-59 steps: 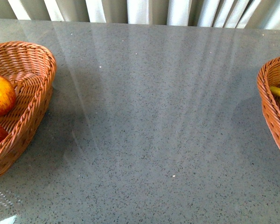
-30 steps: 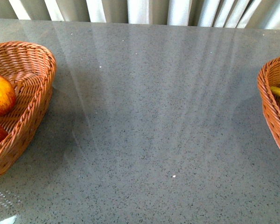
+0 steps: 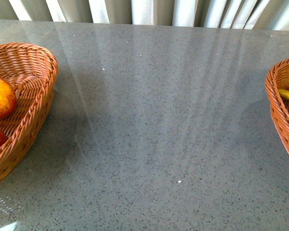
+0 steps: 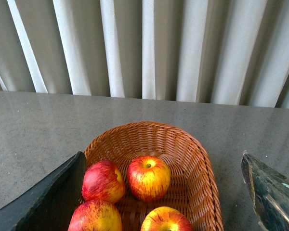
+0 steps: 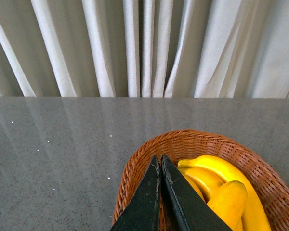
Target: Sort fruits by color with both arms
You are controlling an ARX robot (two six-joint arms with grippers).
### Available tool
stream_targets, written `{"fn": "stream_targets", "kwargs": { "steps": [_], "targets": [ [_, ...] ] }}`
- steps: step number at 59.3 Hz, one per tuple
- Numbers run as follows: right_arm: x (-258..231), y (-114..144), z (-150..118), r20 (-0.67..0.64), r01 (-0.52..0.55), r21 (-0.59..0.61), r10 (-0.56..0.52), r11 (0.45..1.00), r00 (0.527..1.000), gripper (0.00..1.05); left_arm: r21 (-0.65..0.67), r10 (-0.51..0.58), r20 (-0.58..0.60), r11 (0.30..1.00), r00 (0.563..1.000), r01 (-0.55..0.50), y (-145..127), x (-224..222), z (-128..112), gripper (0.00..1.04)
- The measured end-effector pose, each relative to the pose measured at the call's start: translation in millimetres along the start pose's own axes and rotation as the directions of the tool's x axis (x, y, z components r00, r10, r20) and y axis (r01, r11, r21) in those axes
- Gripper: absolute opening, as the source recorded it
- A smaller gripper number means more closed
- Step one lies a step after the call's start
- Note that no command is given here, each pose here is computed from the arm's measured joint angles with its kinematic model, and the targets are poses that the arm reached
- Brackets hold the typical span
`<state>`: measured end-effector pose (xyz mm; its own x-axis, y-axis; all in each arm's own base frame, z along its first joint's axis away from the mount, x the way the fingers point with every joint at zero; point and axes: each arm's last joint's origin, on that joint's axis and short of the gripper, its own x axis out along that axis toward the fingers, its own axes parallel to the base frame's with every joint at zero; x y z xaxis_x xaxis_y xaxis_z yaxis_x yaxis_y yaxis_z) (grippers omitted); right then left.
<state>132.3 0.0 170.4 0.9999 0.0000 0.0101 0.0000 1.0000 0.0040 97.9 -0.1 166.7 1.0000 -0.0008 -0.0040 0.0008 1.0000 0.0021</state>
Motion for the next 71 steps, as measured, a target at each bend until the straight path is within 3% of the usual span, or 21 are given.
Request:
{"fn": "stream_targets", "kwargs": {
  "steps": [71],
  "targets": [
    [-35.2, 0.0, -0.6, 0.003, 0.0, -0.001, 0.0, 1.0, 1.0, 0.02, 0.0, 0.0, 0.0, 1.0, 1.0, 0.0, 0.0, 0.0, 0.0, 0.96]
  ]
}}
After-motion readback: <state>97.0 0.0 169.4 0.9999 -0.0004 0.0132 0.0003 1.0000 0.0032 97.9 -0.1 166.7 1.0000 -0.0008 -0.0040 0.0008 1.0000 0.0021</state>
